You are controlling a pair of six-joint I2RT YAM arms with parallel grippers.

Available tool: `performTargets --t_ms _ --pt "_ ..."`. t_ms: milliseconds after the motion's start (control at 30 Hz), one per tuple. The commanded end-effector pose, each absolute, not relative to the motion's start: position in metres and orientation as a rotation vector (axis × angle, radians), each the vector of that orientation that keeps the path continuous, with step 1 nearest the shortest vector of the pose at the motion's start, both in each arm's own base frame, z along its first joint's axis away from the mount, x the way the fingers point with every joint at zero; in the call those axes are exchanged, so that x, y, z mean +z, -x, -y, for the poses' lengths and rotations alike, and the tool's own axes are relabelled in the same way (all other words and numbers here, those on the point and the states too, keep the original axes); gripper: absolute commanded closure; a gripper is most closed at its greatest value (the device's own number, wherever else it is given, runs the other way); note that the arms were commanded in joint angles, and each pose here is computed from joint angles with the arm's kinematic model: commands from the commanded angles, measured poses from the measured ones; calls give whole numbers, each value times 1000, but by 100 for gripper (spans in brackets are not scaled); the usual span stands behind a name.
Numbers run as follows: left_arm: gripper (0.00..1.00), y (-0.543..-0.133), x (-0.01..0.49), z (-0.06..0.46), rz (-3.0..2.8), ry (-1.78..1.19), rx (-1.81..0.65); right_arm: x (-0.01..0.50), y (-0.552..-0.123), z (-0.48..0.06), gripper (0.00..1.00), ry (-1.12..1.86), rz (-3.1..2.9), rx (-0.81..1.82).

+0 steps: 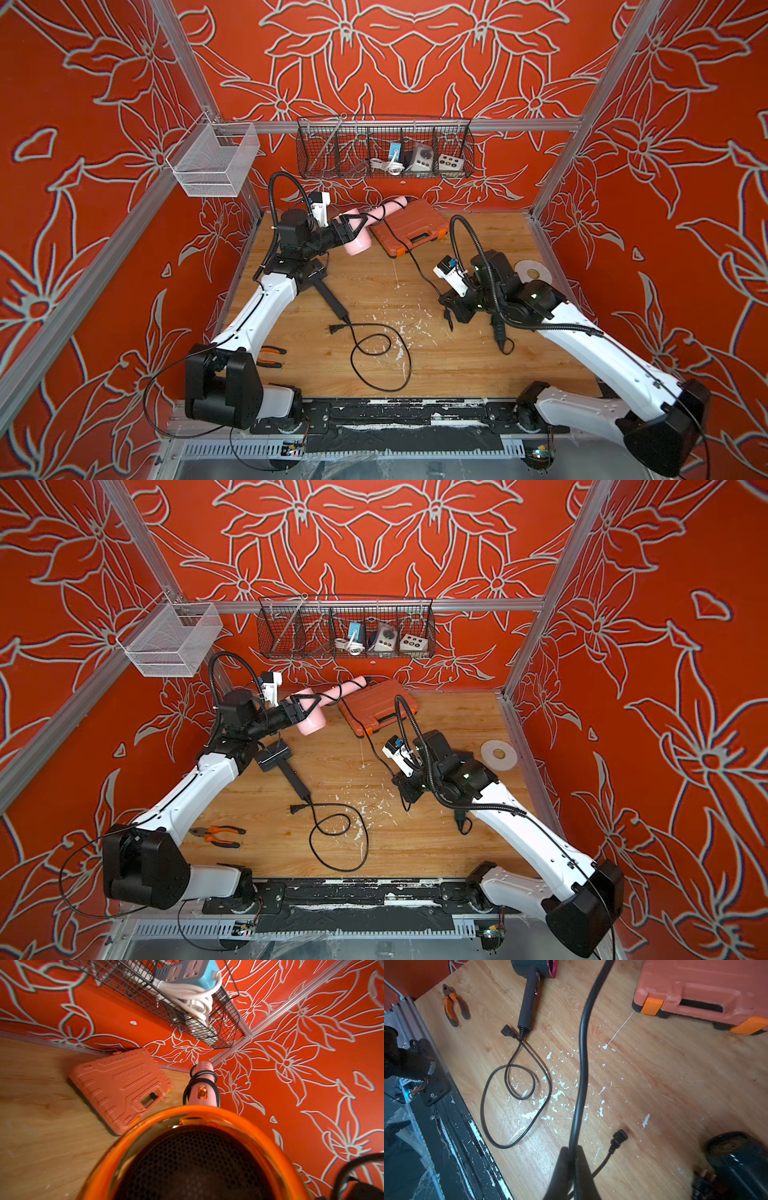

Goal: Wrap the cord around the hair dryer
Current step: Wrap the power cord around the hair dryer.

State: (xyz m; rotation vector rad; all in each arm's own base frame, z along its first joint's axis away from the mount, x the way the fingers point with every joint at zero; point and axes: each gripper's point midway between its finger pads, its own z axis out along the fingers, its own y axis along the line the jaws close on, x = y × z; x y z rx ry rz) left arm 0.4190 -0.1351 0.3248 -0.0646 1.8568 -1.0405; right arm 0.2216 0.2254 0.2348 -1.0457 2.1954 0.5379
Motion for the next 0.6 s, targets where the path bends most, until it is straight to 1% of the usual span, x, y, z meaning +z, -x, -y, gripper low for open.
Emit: performTargets --t_ms 0,100,200,267,367,500,567 --pt "100 -429 343 118 -1830 5 -843 258 -210 -208 100 1134 -2190 429" --pt "100 -423 330 129 -1901 -52 -806 287 -216 -204 100 1169 -2132 355" --pt "100 -412 319 154 -1979 -162 -791 313 -229 -196 100 1195 -2077 231" --pt "100 -400 310 175 -2033 -255 -785 329 -243 -192 100 1195 -2036 132" --pt "100 -379 300 201 -2092 -379 -781 340 -255 -185 100 1214 -2025 15" --pt "100 -347 287 227 -2150 -529 -868 358 -272 -186 100 1224 -1971 -74" --pt "100 -327 284 242 -2151 -610 -969 366 -282 -188 100 1228 -1938 -115"
